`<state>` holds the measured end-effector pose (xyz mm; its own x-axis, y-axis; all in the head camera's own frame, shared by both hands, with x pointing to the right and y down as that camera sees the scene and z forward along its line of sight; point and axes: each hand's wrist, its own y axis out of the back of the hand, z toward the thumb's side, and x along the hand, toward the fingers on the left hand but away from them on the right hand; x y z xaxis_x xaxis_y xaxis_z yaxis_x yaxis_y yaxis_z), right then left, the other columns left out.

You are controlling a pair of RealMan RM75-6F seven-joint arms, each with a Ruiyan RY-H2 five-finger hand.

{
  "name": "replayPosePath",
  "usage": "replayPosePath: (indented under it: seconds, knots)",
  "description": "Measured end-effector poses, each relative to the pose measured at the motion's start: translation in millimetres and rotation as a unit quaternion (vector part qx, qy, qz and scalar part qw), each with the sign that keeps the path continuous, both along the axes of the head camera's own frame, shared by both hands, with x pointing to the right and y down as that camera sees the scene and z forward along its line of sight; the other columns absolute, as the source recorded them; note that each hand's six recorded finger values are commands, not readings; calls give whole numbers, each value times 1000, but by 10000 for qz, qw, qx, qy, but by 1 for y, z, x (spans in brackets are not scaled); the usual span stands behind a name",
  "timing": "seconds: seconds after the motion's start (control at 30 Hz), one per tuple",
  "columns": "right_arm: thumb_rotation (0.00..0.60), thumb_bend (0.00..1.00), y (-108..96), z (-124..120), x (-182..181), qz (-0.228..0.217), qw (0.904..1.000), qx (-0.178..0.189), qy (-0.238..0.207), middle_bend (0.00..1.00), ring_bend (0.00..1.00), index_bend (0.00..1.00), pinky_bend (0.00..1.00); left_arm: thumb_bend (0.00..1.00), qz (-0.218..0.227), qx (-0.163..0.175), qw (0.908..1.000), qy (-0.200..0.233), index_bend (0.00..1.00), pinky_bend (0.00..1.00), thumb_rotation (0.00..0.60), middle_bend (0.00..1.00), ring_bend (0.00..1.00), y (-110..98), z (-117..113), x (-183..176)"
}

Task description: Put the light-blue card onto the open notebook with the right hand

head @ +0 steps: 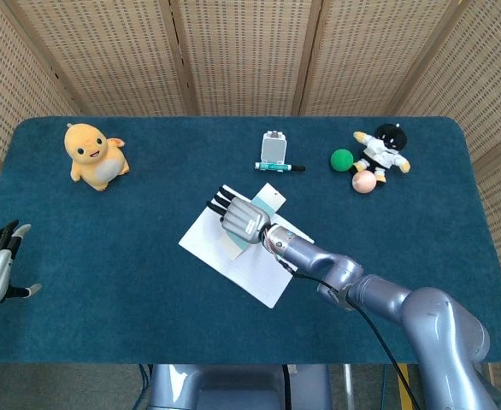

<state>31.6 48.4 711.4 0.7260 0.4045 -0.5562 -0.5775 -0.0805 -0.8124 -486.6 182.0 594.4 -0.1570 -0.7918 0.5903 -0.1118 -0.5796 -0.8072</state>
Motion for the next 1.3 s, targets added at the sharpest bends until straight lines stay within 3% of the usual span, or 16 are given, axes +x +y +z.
replayPosePath:
  seconds: [0.43, 0.53, 0.67, 0.77, 0.93, 1.1, 1.2, 1.3]
  knots:
    - [600, 103, 11, 2, -10, -369, 9993, 44, -22, 0, 0, 614, 60, 0, 19, 20, 10000, 13, 0, 0, 600, 0, 0, 0, -2, -2]
    - [600, 78, 12, 2, -11, -426, 9990, 101, -14, 0, 0, 548, 62, 0, 36, -4, 10000, 14, 0, 0, 600, 0, 0, 0, -1, -1]
    - [600, 51, 13, 2, -12, -514, 9985, 206, -3, 0, 0, 339, 63, 0, 39, -4, 10000, 11, 0, 0, 600, 0, 0, 0, -1, -1]
    - [600, 39, 14, 2, -12, -539, 9983, 214, -25, 0, 0, 244, 63, 0, 25, 6, 10000, 9, 0, 0, 600, 0, 0, 0, -1, -1]
    - [600, 36, 16, 2, -9, -524, 9985, 171, -41, 0, 0, 149, 68, 0, 40, 1, 10000, 12, 0, 0, 600, 0, 0, 0, -1, -1]
    - [600, 41, 14, -1, -7, -477, 9986, 193, -91, 0, 0, 134, 68, 0, 31, 5, 10000, 21, 0, 0, 600, 0, 0, 0, -1, -1]
    - [600, 82, 10, -7, -5, -361, 9989, 202, -235, 0, 0, 134, 68, 0, 36, -5, 10000, 26, 0, 0, 600, 0, 0, 1, -1, -1]
    - [600, 236, 6, -15, -2, -151, 9990, 114, -414, 0, 0, 134, 67, 0, 44, -20, 10000, 34, 0, 0, 600, 0, 0, 1, -1, -1]
